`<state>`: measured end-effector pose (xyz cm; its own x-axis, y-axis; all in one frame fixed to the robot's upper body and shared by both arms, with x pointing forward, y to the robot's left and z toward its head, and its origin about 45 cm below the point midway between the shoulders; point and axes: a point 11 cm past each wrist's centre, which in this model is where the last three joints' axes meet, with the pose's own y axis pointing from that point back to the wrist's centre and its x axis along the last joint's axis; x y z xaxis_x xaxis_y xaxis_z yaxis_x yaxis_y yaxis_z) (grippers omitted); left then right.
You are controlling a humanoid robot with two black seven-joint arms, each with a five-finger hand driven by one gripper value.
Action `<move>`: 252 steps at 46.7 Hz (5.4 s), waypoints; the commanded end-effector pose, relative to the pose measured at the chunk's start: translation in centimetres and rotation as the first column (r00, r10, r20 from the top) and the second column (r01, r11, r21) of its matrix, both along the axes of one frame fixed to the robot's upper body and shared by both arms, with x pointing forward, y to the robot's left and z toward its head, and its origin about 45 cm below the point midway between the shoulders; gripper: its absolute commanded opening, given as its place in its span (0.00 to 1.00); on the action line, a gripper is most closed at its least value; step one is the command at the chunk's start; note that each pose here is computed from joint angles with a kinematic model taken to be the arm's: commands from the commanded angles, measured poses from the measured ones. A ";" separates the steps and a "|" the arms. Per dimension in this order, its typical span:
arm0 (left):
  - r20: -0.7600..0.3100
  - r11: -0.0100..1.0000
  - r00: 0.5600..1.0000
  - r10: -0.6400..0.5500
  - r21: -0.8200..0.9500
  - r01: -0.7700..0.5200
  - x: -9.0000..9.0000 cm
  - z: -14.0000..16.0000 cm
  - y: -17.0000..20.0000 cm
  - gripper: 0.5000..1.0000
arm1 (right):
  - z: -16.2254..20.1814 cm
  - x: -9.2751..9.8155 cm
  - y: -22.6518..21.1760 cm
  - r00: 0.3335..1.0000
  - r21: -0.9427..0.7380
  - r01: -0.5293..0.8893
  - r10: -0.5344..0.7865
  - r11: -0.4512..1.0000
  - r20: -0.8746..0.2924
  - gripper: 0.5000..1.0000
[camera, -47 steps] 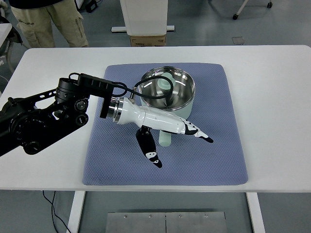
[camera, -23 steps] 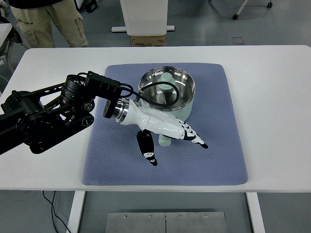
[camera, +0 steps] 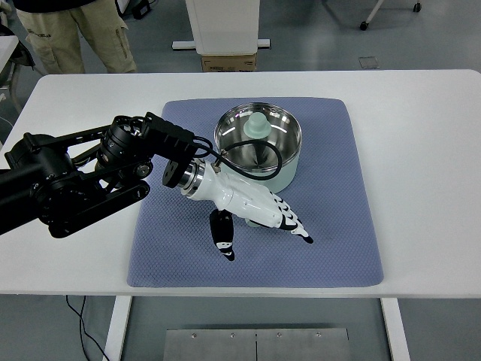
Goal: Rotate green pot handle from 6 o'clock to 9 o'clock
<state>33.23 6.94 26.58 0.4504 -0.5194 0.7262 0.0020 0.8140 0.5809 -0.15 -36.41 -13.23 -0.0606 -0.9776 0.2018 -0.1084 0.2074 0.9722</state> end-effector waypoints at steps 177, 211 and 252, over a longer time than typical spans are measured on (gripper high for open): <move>0.364 0.779 0.906 -0.217 0.624 -0.064 6.4 2.7 11.9 1.00 | 0.0 0.0 0.0 1.000 0.000 0.000 0.000 1.000 0.000 1.00; 0.347 0.816 0.911 -0.223 0.577 -0.020 5.8 1.8 11.8 1.00 | 0.0 0.0 0.0 1.000 0.000 0.000 0.000 1.000 0.000 1.00; -0.204 0.914 0.958 0.200 -0.312 -0.257 4.0 8.6 5.3 1.00 | 0.0 0.0 0.0 1.000 0.000 0.000 0.000 1.000 0.000 1.00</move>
